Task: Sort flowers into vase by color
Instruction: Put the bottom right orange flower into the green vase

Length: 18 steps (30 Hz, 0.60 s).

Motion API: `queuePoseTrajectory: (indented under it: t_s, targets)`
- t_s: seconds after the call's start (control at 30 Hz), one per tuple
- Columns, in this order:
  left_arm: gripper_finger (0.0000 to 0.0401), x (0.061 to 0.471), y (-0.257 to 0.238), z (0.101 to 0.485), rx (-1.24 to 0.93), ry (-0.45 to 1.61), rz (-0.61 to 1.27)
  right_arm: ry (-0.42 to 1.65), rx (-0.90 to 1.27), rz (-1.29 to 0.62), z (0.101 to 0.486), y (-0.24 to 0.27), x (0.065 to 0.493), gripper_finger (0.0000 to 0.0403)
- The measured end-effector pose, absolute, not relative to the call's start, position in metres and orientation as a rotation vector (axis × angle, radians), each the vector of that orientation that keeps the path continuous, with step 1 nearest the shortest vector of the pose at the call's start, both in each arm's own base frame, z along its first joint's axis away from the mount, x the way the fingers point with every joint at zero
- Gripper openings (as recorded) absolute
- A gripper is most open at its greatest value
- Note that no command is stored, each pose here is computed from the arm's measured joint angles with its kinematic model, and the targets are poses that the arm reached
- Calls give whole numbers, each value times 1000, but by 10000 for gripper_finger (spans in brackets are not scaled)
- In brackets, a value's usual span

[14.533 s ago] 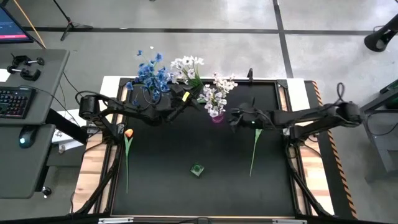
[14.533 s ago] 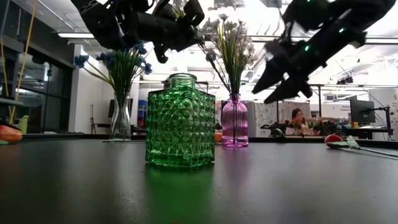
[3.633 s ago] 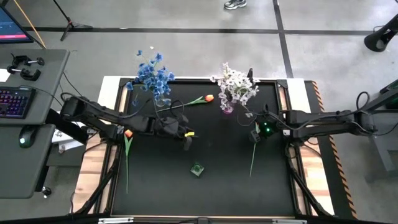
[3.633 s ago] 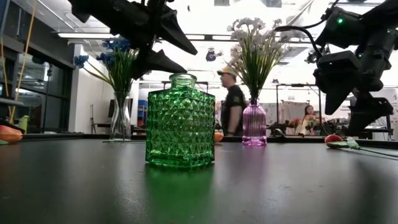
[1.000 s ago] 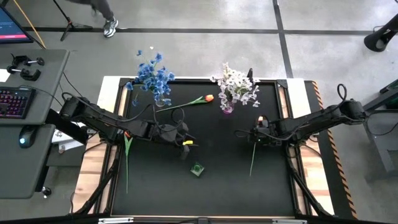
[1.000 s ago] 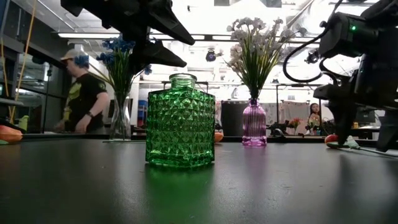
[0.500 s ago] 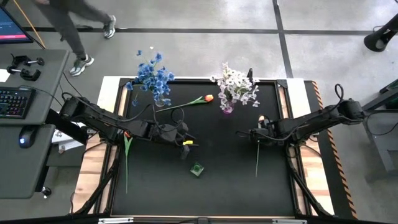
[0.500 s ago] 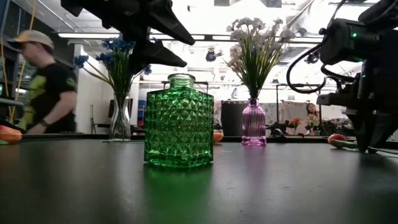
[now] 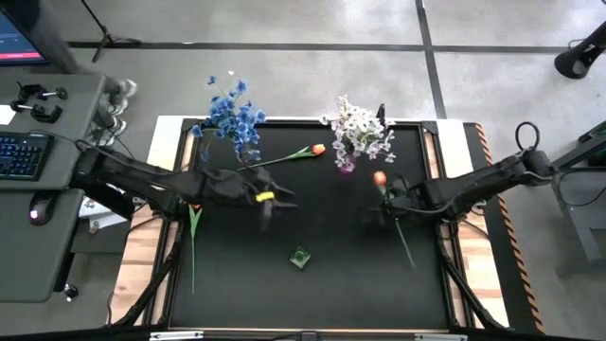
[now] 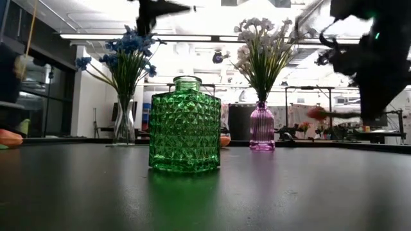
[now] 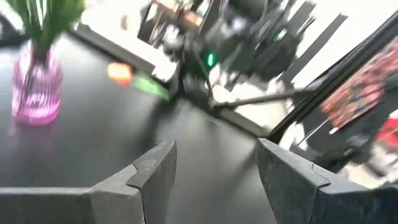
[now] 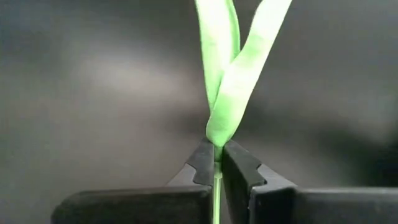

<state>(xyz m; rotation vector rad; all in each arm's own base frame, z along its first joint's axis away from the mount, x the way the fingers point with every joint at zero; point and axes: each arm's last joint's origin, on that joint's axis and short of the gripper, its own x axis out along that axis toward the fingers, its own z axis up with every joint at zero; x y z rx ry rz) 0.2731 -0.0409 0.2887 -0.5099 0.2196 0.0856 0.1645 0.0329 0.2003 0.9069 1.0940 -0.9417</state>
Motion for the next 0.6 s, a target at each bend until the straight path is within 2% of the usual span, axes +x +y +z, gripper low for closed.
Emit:
queuePoseTrajectory:
  t_s: [0.1, 0.17, 0.33, 0.43, 0.53, 0.6]
  targets:
    - [207, 258, -38, 310, -526, 131, 60, 1169, 854, -684, 214, 50, 171, 1]
    - [207, 250, -38, 321, -523, 73, 44, 1139, 853, -454, 222, 65, 181, 1]
    - [207, 233, -34, 346, -490, -81, 14, 826, 815, 58, 236, 102, 210, 1]
    - [207, 228, -33, 356, -466, -158, 11, 585, 632, 140, 241, 111, 230, 0]
    - [207, 224, -32, 363, -449, -228, 6, 364, 364, 136, 245, 111, 252, 0]
    - [207, 223, -32, 368, -441, -277, -1, 232, 298, 111, 250, 107, 268, 0]
